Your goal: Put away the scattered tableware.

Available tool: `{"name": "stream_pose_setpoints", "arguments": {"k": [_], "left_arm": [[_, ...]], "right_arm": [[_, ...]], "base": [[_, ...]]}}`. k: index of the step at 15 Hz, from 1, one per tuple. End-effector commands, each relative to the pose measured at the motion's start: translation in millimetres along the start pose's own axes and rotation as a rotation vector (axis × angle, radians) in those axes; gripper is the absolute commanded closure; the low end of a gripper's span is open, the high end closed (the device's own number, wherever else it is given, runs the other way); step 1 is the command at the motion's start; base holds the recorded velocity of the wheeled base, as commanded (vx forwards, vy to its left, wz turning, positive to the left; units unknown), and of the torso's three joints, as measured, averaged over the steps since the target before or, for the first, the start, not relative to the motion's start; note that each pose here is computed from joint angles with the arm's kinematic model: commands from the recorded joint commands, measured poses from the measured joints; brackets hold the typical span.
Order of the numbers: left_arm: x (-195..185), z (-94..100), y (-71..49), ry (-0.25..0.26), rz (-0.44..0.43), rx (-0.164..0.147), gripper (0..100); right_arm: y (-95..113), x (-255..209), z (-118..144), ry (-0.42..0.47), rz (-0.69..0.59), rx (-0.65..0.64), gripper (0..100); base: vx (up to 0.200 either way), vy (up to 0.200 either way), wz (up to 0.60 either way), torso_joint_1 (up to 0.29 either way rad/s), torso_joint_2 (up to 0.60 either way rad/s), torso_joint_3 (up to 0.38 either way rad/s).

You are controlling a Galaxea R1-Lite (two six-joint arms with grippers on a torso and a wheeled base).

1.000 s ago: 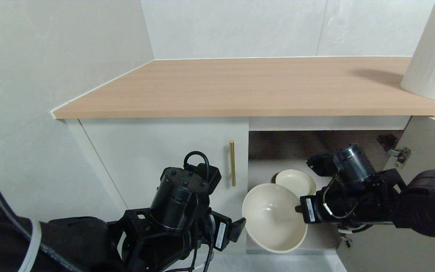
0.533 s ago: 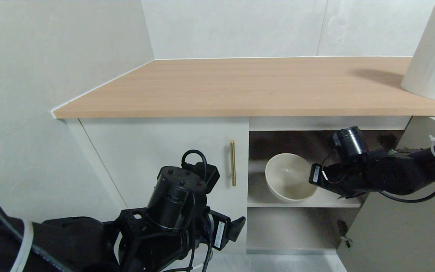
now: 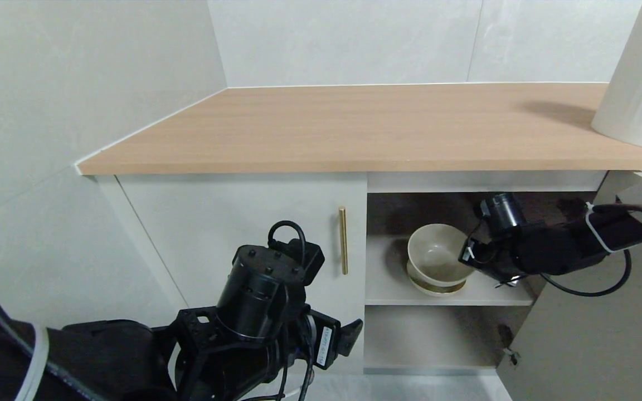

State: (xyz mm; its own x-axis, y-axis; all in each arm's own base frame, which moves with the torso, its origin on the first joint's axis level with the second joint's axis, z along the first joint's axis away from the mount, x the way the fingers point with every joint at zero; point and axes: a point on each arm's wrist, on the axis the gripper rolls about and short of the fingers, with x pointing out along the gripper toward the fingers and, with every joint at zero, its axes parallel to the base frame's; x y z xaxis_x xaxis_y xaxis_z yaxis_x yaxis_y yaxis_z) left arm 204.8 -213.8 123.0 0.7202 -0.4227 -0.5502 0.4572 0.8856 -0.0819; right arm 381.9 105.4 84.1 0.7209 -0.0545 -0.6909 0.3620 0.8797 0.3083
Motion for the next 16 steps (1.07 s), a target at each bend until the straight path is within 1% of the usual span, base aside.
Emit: {"name": "stream_pose_setpoints", "arguments": {"k": [1,3,5,7,15,16], "left_arm": [[-0.3,0.3,0.0,-0.002,0.000,-0.001,0],[0.2,0.1,0.4,0.000,0.002,-0.001,0],[-0.2,0.4,0.5,-0.002,0.001,-0.001,0],[-0.2,0.4,0.5,-0.002,0.001,-0.001,0],[0.2,0.7,0.4,-0.005,0.008,-0.003,0],[-0.1,1.0,0.9,-0.005,0.010,-0.004,0]], "right_arm": [[-1.0,11.2,-5.7,0.017,-0.017,-0.004,100],[-1.0,16.4,-6.6,0.015,-0.027,0.000,100],[-1.7,23.0,-5.4,-0.020,-0.027,0.016,100],[-2.6,28.1,-6.9,-0.037,-0.040,0.019,100],[-0.2,34.4,-10.5,-0.050,-0.026,0.020,100],[-0.1,34.4,-10.4,-0.051,-0.025,0.020,0]], "base": [[0.000,0.000,0.00,0.000,0.00,0.000],[0.000,0.000,0.00,0.000,0.00,0.000],[0.000,0.000,0.00,0.000,0.00,0.000],[0.000,0.000,0.00,0.000,0.00,0.000],[0.000,0.000,0.00,0.000,0.00,0.000],[0.000,0.000,0.00,0.000,0.00,0.000]]}}
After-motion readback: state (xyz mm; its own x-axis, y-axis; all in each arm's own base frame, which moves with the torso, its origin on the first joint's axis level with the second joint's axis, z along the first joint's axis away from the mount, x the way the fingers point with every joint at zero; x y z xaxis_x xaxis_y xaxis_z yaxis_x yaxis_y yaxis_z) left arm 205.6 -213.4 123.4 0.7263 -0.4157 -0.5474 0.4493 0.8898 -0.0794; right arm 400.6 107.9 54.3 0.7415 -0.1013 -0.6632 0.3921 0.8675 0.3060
